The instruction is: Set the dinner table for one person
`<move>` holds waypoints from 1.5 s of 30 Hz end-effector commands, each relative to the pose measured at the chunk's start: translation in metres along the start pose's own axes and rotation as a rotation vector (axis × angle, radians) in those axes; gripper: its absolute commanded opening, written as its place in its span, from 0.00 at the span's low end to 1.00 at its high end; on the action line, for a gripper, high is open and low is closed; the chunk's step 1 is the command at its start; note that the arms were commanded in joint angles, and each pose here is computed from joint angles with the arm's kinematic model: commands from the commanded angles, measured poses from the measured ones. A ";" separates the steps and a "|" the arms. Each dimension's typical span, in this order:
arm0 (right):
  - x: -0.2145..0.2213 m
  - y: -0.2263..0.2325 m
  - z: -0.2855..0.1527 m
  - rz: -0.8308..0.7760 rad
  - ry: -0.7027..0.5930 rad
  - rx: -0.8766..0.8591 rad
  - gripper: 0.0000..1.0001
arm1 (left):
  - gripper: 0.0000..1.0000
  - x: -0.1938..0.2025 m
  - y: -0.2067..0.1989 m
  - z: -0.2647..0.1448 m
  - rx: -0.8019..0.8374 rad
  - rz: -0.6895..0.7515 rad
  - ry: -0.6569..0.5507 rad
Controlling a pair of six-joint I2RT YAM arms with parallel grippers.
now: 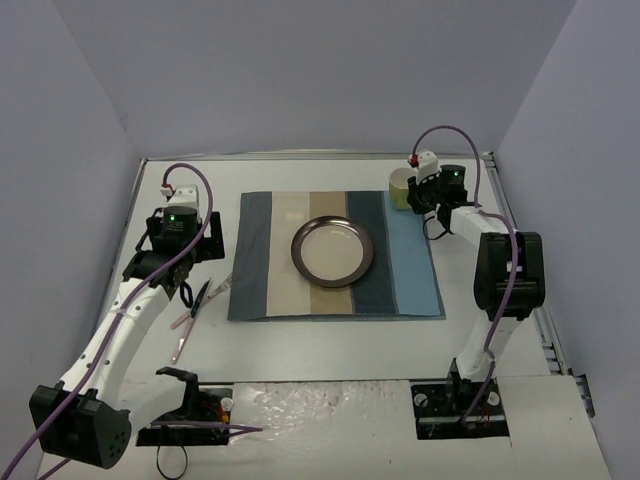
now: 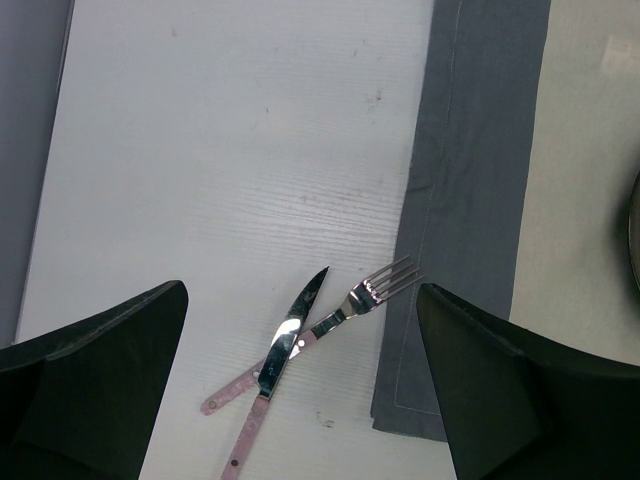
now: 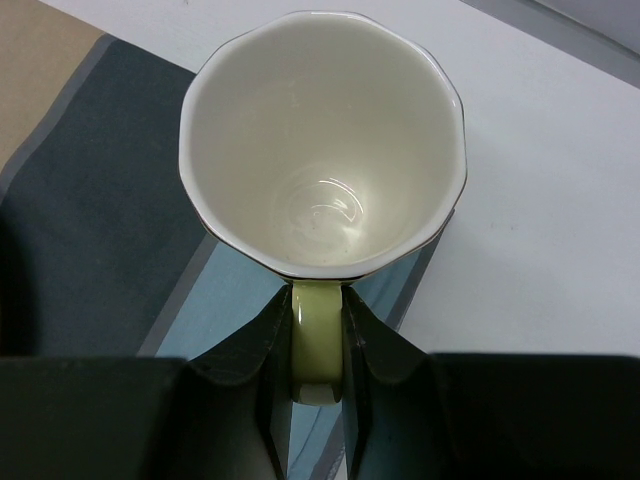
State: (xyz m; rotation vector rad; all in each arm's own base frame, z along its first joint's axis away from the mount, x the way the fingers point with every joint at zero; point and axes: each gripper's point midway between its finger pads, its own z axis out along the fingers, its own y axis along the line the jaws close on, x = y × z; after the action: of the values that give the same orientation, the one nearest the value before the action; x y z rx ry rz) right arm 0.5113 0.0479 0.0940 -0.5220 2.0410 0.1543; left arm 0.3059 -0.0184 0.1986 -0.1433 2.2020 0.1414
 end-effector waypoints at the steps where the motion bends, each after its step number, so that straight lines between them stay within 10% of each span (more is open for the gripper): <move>1: -0.077 -0.039 -0.008 -0.087 -0.236 0.072 0.00 | 0.97 -0.017 0.002 0.001 -0.014 -0.007 -0.063; 9: -0.045 -0.042 0.001 -0.063 -0.178 0.054 0.07 | 0.97 -0.016 0.002 0.003 -0.014 -0.003 -0.060; 21: -0.050 -0.038 -0.018 -0.079 -0.174 0.040 0.81 | 0.97 -0.015 0.002 0.003 -0.013 0.003 -0.060; 32: -0.129 -0.024 -0.119 0.082 -0.306 0.115 0.96 | 0.97 0.009 0.000 0.013 -0.013 -0.002 0.015; 45: -0.134 0.141 -0.171 0.249 -0.415 -0.198 0.98 | 0.92 0.088 0.000 0.029 -0.065 -0.054 0.293</move>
State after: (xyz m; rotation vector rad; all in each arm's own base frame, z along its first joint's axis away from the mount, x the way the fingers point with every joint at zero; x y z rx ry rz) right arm 0.3868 0.1467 0.2859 -0.3622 1.6867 0.4739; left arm 0.2814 -0.0196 0.1183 -0.2124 2.4554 0.1752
